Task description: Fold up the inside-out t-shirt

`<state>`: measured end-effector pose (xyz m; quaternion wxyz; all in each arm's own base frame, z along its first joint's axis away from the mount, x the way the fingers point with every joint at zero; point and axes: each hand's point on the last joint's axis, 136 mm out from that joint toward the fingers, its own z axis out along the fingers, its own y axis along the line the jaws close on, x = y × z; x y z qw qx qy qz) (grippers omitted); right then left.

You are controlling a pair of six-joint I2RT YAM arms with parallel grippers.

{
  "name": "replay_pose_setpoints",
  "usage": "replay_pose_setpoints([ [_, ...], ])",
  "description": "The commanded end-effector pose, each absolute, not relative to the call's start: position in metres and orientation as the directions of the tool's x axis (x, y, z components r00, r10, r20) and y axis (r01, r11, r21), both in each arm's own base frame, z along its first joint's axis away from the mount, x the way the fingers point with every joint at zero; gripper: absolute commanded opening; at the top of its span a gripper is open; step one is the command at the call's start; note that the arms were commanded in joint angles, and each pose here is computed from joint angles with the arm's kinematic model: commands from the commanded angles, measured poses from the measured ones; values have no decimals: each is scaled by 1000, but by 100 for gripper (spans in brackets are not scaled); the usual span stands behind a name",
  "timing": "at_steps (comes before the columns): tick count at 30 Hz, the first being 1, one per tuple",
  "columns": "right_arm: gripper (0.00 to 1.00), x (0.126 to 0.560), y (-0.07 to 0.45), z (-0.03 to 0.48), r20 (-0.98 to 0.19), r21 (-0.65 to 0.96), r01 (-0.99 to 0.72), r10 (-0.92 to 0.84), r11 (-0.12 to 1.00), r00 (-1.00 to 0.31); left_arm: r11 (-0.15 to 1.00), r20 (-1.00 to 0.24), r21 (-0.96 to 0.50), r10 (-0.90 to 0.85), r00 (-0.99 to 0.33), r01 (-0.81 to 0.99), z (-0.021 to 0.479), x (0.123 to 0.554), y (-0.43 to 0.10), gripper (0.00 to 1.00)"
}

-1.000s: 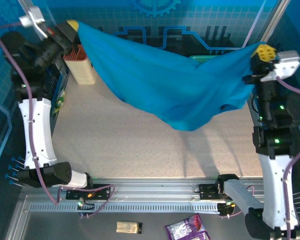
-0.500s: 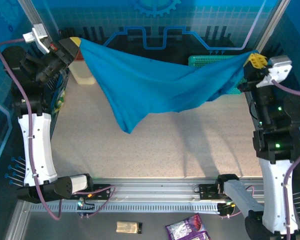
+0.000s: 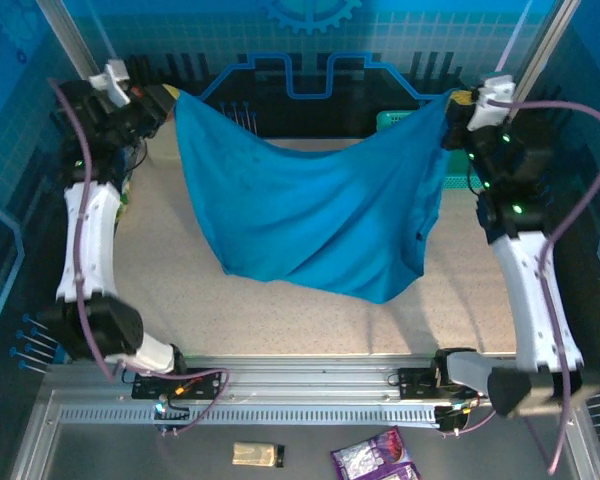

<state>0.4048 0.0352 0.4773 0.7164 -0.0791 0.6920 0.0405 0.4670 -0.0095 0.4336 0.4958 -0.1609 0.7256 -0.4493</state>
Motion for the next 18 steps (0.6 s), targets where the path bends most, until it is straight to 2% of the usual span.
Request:
replay_pose_setpoints([
  [1,0,441,36,459,-1000,-18,-171,-20,985,-9,557,-540,-818,-655,-528,145,387,510,-8,0],
  [2,1,455,38,445,-999,-9,-172,-17,985,-47,557,-517,-823,-647,-561,117,370,526,-9,0],
  [4,13,482,42,417,-992,9,-172,-12,985,-123,557,-477,-828,-629,-613,73,344,550,-14,0],
  [6,19,502,47,395,-982,21,-176,-13,984,-188,558,-442,-829,-612,-656,37,323,569,-20,0],
  [7,25,511,48,382,-972,24,-167,-16,986,-233,561,-424,-827,-604,-675,17,311,579,-23,4],
  [10,44,519,49,360,-940,44,-141,-7,989,-340,596,-402,-802,-576,-712,-29,291,589,-31,31],
  [11,48,518,49,354,-929,55,-132,2,990,-371,617,-410,-786,-562,-719,-33,290,588,-35,36],
  [13,50,510,46,345,-910,78,-106,28,991,-413,661,-427,-749,-535,-729,-46,286,579,-38,41],
  [18,47,472,50,313,-850,186,-65,127,980,-512,802,-437,-575,-469,-768,-162,255,531,-32,43],
])
